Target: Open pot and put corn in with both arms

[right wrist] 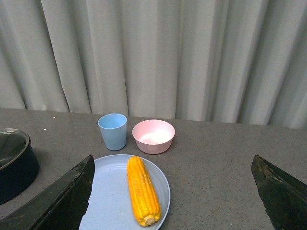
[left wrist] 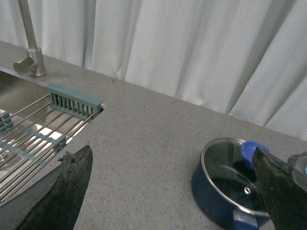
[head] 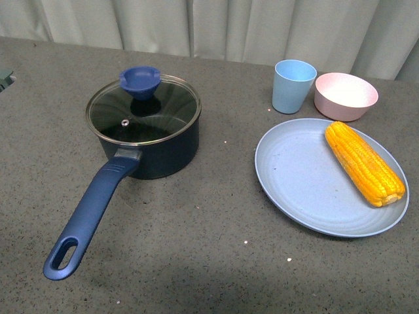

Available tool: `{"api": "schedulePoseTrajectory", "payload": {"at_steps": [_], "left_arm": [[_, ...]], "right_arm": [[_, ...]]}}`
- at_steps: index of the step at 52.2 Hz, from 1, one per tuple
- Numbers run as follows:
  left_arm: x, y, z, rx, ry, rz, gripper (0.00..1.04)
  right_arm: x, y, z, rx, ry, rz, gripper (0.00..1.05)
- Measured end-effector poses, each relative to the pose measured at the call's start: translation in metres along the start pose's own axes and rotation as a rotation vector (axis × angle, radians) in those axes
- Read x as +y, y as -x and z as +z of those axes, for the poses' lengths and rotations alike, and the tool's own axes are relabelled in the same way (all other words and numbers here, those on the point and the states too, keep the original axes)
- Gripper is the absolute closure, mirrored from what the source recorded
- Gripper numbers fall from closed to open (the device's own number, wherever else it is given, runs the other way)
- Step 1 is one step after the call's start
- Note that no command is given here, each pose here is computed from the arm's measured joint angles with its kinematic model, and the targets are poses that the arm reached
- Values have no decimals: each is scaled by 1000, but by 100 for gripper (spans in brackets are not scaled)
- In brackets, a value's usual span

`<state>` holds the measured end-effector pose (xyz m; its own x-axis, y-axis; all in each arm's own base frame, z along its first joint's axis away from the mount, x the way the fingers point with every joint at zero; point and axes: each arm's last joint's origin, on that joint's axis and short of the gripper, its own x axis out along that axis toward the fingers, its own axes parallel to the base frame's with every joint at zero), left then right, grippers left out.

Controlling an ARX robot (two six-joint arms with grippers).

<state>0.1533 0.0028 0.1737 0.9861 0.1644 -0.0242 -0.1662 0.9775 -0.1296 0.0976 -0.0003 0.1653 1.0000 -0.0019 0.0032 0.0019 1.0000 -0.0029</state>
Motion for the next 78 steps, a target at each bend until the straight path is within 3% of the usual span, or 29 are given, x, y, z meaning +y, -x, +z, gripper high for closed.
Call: {"api": "schedulePoseTrajectory", "payload": {"at_steps": [5,17,40,78], "left_arm": [[-6,-25,1,7,10,-25,6],[-36,-97,-29,164,-32,-107,6],[-79,-186,-57,186,-93,-234,6],[-136,-197,-86,257,-85,-444,6]], "right_arm": [[0,0,0,0,0,0,9],[0,0,0,0,0,0,9],[0,0,0,0,0,0,9],[0,0,0,0,0,0,9]]}}
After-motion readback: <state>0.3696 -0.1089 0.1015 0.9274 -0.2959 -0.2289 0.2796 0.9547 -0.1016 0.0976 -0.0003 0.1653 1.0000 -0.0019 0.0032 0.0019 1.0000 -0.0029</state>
